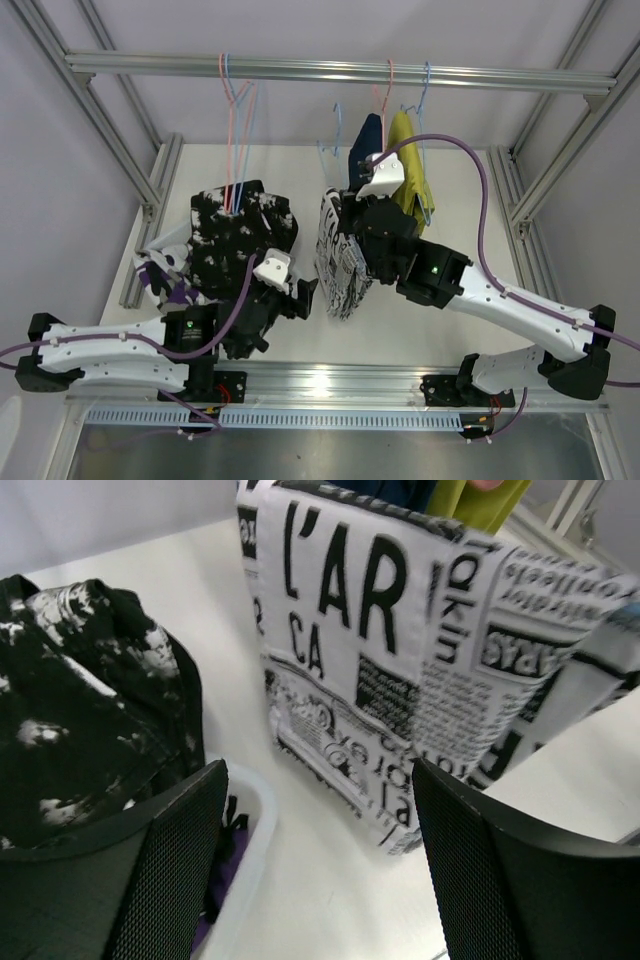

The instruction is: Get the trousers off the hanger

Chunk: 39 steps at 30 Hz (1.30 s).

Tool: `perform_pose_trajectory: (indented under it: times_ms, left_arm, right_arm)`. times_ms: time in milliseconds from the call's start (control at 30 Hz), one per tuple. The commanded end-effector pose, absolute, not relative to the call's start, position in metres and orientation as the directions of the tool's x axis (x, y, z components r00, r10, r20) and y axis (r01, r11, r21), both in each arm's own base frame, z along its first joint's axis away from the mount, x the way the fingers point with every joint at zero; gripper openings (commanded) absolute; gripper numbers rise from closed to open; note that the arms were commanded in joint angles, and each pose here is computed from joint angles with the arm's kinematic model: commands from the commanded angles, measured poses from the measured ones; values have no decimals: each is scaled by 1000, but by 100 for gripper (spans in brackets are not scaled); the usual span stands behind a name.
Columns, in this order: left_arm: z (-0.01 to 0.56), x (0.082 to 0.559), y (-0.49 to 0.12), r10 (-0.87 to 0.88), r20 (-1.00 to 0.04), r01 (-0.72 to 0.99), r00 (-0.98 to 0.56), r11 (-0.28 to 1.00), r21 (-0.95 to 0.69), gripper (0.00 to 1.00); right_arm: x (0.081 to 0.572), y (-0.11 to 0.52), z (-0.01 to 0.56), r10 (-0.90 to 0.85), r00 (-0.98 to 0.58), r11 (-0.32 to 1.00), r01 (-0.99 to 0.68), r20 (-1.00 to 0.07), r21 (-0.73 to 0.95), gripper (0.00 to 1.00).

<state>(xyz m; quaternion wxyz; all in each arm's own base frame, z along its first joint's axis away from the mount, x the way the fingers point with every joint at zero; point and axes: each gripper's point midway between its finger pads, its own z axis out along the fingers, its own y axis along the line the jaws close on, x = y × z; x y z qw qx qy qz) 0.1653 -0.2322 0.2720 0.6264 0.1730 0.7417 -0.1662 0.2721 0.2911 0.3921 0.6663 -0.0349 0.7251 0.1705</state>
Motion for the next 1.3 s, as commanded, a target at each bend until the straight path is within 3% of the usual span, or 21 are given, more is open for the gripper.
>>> perform_pose_trajectory:
  times_ms: [0,367,1267]
  left_arm:
    - [292,165,-239,-122,-984,426,-133,889,-167,79]
    - [285,164,-270,-182,-978,451,-98,868,-206,80]
    - [235,205,-289,-196,-974,263,-109,940,-219,83]
  right_arm:
    - [275,291,428,358,-47,899,-254,-932,358,0]
    - [276,300,416,386,-88,884,-249,-918,395,0]
    - [264,300,397,406,-148,851,-299,-902,432,0]
